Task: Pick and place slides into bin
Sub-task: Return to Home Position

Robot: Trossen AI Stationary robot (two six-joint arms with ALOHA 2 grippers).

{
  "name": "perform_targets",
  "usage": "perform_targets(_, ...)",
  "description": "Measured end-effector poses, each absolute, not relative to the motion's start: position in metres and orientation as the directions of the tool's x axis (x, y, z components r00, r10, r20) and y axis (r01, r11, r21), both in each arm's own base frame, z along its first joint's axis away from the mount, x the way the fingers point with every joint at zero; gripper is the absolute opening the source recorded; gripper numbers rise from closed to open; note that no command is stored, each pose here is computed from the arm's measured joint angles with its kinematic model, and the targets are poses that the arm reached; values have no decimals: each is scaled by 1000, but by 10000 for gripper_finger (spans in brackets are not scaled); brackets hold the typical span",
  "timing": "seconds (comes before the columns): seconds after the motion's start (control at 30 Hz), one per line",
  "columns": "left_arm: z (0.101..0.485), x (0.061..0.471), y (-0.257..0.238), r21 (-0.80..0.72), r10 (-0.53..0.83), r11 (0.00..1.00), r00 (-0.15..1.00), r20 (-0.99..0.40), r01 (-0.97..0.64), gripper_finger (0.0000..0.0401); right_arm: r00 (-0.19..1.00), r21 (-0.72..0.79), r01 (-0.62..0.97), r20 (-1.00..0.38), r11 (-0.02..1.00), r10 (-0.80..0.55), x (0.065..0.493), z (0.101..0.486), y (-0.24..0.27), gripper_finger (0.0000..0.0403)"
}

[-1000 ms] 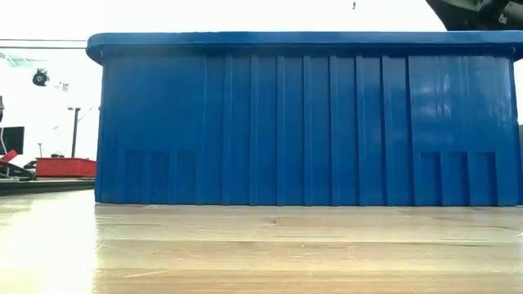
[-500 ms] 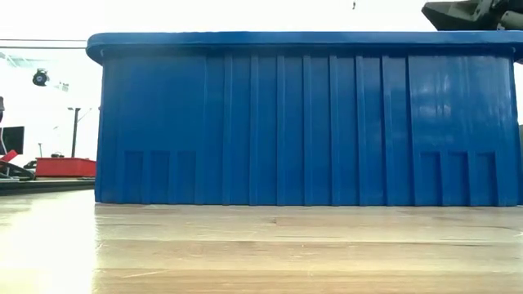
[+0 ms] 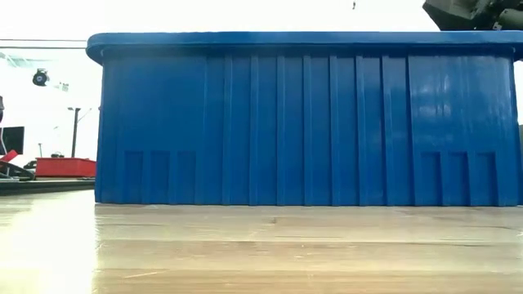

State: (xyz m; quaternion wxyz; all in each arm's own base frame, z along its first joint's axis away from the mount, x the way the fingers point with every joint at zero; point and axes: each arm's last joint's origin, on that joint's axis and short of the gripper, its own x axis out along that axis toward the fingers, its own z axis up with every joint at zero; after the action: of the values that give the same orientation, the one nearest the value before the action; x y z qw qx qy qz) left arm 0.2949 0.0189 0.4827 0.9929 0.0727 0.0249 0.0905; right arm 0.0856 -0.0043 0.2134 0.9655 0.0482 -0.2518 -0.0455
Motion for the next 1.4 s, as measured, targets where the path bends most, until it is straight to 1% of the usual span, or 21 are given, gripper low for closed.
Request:
perform_targets(0.07,483,282,18,172,170,973,982,-84,-154,2,868,128,70,481,989,-124,86,213,-5,9)
perform_targets(0.13,482,271,17,182,165,972,983,-84,-147,1,867,128,87,479,988,-138,86,213,-5,9)
perform_targets(0.23,468,252,17,181,164,973,983,-88,-146,1,860,145,135,475,980,-188,85,213,-7,9)
perform_targets(0.3,452,238,16,171,165,974,983,-85,-148,0,849,169,179,471,969,-239,85,213,-8,9)
perform_targets(0.47,408,200,14,119,163,978,983,85,-173,0,828,209,251,459,945,-322,85,213,-10,9)
perform_targets(0.5,398,192,14,117,163,978,981,107,-175,0,827,210,254,458,944,-325,84,213,-10,9)
perform_targets(0.57,375,177,13,116,180,975,980,87,-190,0,828,210,255,457,944,-326,85,213,-11,9)
perform_targets(0.67,342,161,14,43,223,974,975,15,-223,0,834,207,258,446,944,-326,85,212,-11,9)
perform_targets(0.73,326,151,13,-5,225,974,974,13,-225,0,841,204,261,433,944,-326,86,210,-11,9)
perform_targets(0.83,315,137,12,-29,225,974,971,88,-223,0,845,213,261,421,942,-330,86,209,-11,9)
perform_targets(0.9,305,130,13,-43,247,969,962,114,-243,0,841,245,255,420,935,-340,86,209,-11,9)
perform_targets(0.97,298,124,13,-47,264,965,948,178,-260,0,837,273,253,419,928,-351,86,209,-11,9)
perform_targets(1.1,278,111,12,-39,249,968,930,272,-247,0,823,294,279,418,914,-385,85,213,-12,9)
perform_targets(1.2,260,103,10,-24,207,978,935,289,-209,0,817,288,298,416,910,-399,85,217,-13,8)
perform_targets(1.3,248,96,9,-70,174,985,931,322,-160,0,818,274,303,417,913,-397,85,221,-13,9)
perform_targets(1.4,233,93,7,-65,130,991,938,320,-115,0,848,253,243,413,936,-332,87,224,-11,8)
